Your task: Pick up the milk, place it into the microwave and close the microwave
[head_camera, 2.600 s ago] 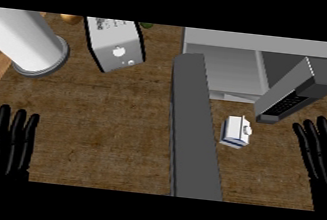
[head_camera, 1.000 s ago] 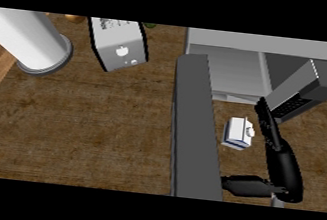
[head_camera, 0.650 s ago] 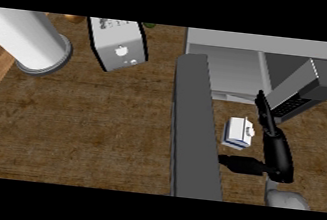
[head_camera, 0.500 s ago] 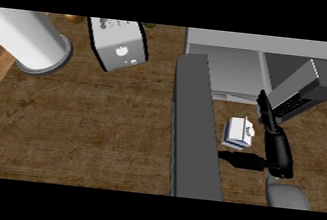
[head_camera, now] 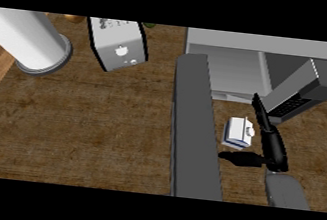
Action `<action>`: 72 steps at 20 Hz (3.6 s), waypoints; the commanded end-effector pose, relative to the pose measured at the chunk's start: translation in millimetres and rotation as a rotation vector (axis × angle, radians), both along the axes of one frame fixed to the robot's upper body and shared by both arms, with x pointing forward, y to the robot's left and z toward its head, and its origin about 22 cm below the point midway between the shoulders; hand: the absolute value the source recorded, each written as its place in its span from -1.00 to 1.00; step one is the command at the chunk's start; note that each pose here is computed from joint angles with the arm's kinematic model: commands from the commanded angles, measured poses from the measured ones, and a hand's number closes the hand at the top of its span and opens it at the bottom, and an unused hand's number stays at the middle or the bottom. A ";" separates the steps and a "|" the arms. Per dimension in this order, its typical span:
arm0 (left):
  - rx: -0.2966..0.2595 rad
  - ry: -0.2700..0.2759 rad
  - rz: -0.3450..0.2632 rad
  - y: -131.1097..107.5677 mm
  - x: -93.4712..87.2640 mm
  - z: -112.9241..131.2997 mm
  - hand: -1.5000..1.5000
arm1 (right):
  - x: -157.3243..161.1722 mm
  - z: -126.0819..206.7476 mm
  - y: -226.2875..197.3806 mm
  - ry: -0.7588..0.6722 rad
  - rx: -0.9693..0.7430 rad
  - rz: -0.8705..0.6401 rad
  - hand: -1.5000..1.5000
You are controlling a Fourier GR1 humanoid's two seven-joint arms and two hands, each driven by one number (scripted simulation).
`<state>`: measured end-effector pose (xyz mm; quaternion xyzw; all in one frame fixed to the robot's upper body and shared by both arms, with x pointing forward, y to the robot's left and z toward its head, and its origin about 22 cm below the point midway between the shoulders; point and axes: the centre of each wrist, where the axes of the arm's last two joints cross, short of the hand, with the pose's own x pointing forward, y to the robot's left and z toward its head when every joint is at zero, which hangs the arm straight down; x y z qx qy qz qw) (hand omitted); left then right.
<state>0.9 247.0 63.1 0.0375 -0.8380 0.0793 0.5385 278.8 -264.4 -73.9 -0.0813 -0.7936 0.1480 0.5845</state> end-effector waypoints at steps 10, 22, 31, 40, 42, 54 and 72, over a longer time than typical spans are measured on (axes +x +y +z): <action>-0.011 0.001 -0.001 17.9 -16.1 -4.3 -1.00 | 3.4 -41.6 -9.6 0.058 -0.091 -0.010 1.00; 0.005 0.006 0.008 7.8 -13.7 -7.3 -1.00 | -2.6 -62.0 -29.6 0.029 -0.293 -0.029 1.00; -0.039 0.007 -0.040 15.0 -11.4 -15.4 -1.00 | 21.6 -45.1 -41.4 -0.078 -0.270 -0.034 1.00; -0.042 0.021 -0.023 27.8 -12.2 -20.1 -1.00 | 40.7 -38.4 -2.1 -0.156 -0.171 0.106 1.00; -0.042 0.013 -0.013 12.9 -19.7 -14.9 -1.00 | 26.1 -49.4 -7.5 -0.131 -0.094 0.176 1.00; -0.035 0.034 0.007 43.3 -22.6 -17.5 -1.00 | 91.0 26.9 31.1 -0.223 -0.159 0.087 1.00; -0.047 0.058 -0.048 57.3 -5.7 -33.9 -1.00 | 157.2 105.1 49.8 -0.114 -0.296 -0.105 1.00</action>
